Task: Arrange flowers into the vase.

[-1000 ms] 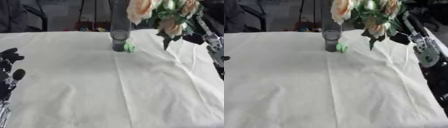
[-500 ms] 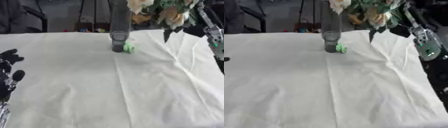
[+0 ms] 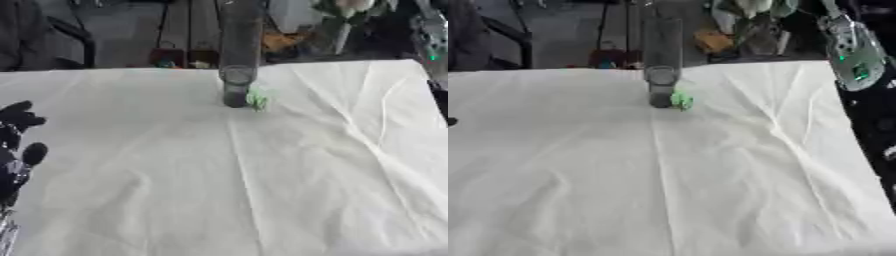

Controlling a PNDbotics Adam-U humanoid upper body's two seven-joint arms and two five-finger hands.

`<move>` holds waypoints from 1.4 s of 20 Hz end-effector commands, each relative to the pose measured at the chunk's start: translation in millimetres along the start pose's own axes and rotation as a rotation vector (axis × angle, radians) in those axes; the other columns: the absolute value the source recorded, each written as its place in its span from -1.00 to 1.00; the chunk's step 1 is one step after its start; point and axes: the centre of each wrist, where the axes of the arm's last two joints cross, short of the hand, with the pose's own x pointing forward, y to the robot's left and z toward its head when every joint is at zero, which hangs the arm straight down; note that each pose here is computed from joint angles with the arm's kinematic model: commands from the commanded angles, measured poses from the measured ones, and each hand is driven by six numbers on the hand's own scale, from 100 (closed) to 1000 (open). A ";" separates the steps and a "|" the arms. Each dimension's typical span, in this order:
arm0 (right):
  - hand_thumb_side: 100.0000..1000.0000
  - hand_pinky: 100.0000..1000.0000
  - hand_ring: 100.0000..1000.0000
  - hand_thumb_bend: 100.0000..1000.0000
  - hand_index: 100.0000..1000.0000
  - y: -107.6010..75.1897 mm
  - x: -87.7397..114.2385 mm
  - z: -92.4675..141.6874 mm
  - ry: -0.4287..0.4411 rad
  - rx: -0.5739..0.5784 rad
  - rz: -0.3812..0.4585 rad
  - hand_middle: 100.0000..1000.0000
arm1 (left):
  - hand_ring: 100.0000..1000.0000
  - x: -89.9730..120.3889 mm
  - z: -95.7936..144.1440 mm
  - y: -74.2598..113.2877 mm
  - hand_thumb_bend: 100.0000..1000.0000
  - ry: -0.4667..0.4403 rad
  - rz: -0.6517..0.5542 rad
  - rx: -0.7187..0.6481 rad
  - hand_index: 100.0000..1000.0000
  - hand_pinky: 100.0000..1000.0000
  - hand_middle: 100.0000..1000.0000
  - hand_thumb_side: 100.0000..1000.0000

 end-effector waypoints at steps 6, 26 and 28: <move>-0.36 -1.00 -1.00 -1.00 -0.83 -26.1 22.7 -44.0 -0.063 -0.106 0.000 -1.00 | 0.28 4.8 -4.9 1.9 1.00 -0.017 -0.013 -0.019 0.21 0.80 0.46 -0.09; -0.13 -1.00 -1.00 -1.00 -0.82 -19.9 65.0 -97.0 -0.091 -0.384 -0.243 -1.00 | 0.28 9.5 -13.0 -8.3 1.00 -0.039 0.012 -0.054 0.21 0.80 0.46 -0.10; -0.11 -1.00 -1.00 -1.00 -0.81 -21.4 69.1 -99.5 -0.088 -0.413 -0.276 -1.00 | 0.28 10.5 -14.6 -10.2 1.00 -0.044 0.018 -0.059 0.21 0.80 0.46 -0.10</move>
